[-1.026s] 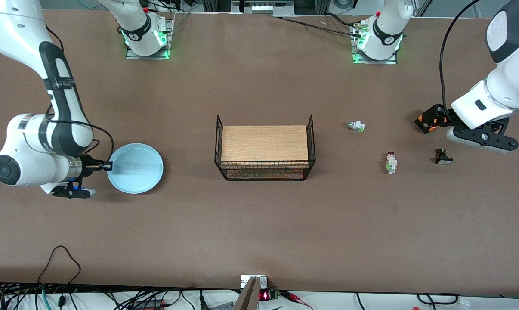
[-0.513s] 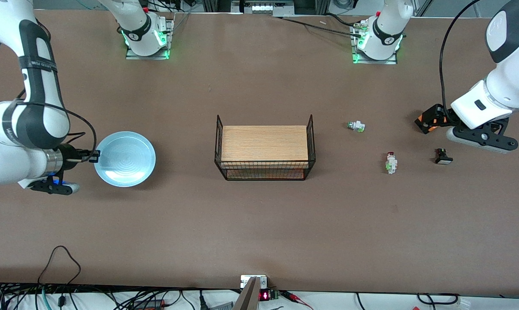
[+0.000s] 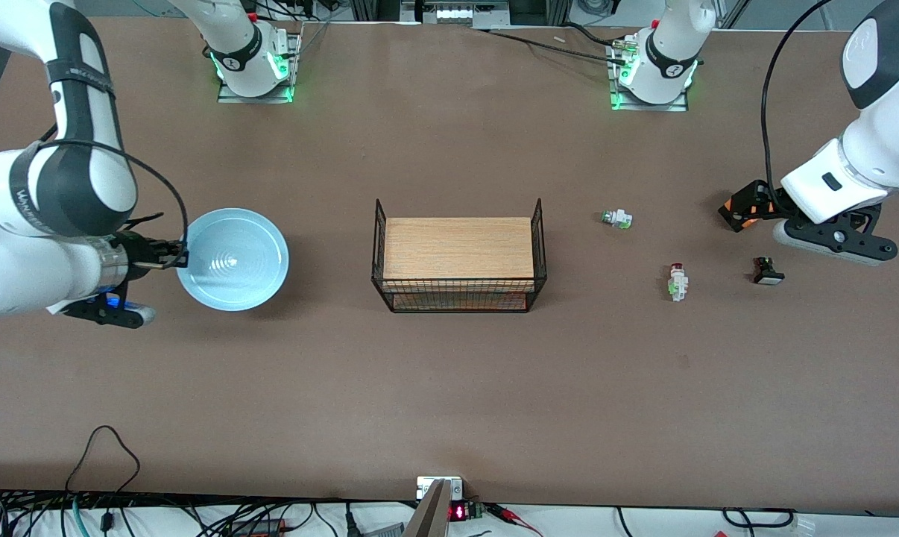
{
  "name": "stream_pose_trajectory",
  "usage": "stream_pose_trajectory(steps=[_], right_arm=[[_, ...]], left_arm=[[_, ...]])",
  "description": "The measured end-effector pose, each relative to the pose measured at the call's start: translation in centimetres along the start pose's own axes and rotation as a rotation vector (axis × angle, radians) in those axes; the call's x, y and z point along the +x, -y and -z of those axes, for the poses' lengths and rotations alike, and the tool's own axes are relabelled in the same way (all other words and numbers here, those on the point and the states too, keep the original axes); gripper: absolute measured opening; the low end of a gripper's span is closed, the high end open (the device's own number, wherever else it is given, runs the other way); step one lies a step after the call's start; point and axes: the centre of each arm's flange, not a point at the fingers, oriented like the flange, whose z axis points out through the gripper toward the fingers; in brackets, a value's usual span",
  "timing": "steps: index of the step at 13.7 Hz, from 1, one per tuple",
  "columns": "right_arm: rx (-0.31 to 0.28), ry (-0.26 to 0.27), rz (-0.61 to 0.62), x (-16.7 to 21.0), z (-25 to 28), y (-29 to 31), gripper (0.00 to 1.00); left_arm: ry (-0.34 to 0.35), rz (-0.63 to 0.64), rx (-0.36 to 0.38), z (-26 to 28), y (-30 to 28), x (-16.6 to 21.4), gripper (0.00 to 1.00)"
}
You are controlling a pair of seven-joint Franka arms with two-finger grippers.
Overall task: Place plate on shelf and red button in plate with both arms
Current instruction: 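Lift the plate by its rim with the right gripper, then carry the plate over the wire basket and lower it onto the board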
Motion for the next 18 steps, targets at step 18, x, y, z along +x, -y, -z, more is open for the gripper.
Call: stream_pose_trajectory(steps=[18], right_arm=[[0.113,0.032,-0.293,-17.8,7.7,18.6,0.03]], left_arm=[[0.001,-0.001,0.000,0.0,-0.1,0.0,1.00]])
